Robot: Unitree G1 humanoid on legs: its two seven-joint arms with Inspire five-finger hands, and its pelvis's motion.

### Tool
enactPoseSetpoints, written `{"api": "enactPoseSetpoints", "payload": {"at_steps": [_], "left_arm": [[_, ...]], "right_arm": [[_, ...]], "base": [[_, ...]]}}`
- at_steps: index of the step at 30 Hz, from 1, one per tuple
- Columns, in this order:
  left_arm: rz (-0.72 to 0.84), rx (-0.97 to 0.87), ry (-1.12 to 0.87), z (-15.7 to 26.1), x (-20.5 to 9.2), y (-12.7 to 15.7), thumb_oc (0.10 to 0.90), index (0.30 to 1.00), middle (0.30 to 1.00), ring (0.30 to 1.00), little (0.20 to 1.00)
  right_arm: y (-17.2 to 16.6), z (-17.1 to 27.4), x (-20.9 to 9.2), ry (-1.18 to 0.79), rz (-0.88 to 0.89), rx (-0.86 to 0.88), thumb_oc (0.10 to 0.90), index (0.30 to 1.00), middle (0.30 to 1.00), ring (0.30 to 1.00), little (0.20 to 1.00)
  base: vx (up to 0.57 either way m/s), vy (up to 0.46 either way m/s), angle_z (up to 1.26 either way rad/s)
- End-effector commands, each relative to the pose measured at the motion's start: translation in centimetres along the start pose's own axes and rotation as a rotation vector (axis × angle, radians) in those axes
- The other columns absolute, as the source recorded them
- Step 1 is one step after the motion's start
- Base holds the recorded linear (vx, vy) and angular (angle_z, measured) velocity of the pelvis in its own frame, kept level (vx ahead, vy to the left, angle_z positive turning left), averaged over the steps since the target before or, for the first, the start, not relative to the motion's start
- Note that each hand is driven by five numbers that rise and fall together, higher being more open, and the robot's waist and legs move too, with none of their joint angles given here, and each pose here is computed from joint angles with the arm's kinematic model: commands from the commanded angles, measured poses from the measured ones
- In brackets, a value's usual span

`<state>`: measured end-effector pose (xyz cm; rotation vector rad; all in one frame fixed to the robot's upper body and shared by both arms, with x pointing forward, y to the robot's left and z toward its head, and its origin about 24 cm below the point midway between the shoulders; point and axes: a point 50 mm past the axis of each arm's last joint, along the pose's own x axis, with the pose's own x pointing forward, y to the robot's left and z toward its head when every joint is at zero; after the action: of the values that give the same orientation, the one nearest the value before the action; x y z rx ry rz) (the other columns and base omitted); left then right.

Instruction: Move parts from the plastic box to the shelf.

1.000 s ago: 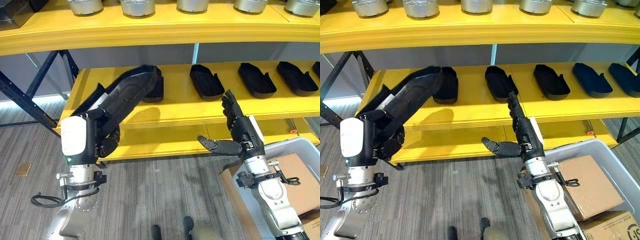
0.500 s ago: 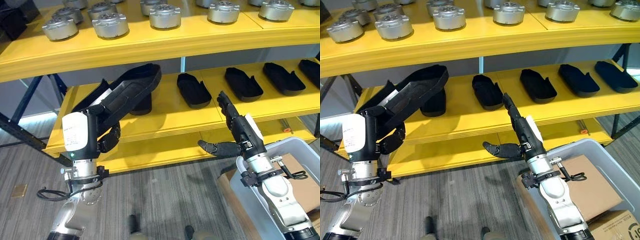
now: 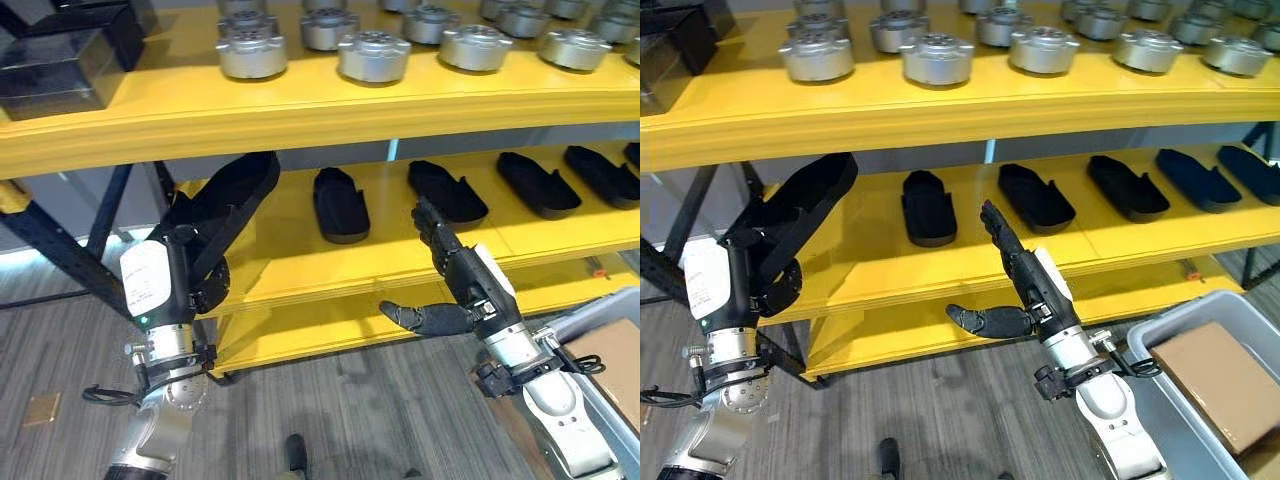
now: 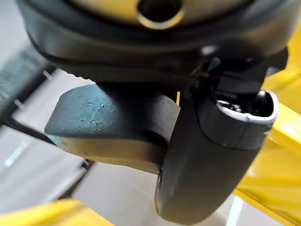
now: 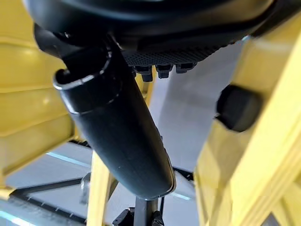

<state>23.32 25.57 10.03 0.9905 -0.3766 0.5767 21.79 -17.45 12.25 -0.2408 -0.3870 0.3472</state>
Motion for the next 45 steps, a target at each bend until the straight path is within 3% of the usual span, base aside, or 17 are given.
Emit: {"api": "enactPoseSetpoints", "payload": {"at_steps": [1, 7, 14, 19, 27, 36, 45], "left_arm": [[0.355, -0.119, -0.162, 3.6, 3.6, 4.6, 0.4, 0.3, 0.3, 0.3, 0.3], [0.301, -0.151, -0.094, 2.9, 3.5, 4.0, 0.4, 0.3, 0.3, 0.3, 0.3], [0.242, -0.195, -0.045, 3.1, 4.3, 2.5, 0.4, 0.3, 0.3, 0.3, 0.3], [0.199, -0.216, 0.026, 3.1, 5.3, 1.4, 0.4, 0.3, 0.3, 0.3, 0.3], [0.225, -0.161, 0.102, 3.2, 8.1, 0.4, 0.4, 0.3, 0.3, 0.3, 0.3], [0.295, -0.151, 0.137, 3.8, 12.6, 1.1, 0.4, 0.3, 0.3, 0.3, 0.3], [0.3, -0.201, 0.098, 5.3, 12.5, 0.7, 0.4, 0.3, 0.3, 0.3, 0.3]], "right_arm": [[-1.5, 4.3, 1.8, -0.258, -0.059, -0.071, 0.9, 1.0, 1.0, 1.0, 1.0], [-1.0, 4.4, 1.9, -0.265, 0.006, -0.09, 0.9, 1.0, 1.0, 1.0, 1.0], [0.6, 6.7, 3.1, -0.38, 0.286, -0.249, 0.9, 1.0, 1.0, 1.0, 1.0], [1.2, 8.1, 3.9, -0.438, 0.366, -0.336, 0.9, 1.0, 1.0, 1.0, 1.0], [1.9, 10.2, 5.3, -0.571, 0.387, -0.778, 0.9, 1.0, 1.0, 1.0, 1.0], [3.0, 13.0, 6.9, -0.737, 0.369, -0.849, 0.9, 1.0, 1.0, 1.0, 1.0], [4.2, 14.4, 7.4, -0.825, 0.432, -0.777, 0.9, 1.0, 1.0, 1.0, 1.0]], "base": [[0.06, -0.044, 0.16], [0.04, -0.047, 0.06], [0.03, -0.055, 0.02], [0.05, -0.026, 0.0], [0.01, -0.032, 0.0], [-0.08, -0.059, -0.05], [-0.01, 0.12, -0.01]]}}
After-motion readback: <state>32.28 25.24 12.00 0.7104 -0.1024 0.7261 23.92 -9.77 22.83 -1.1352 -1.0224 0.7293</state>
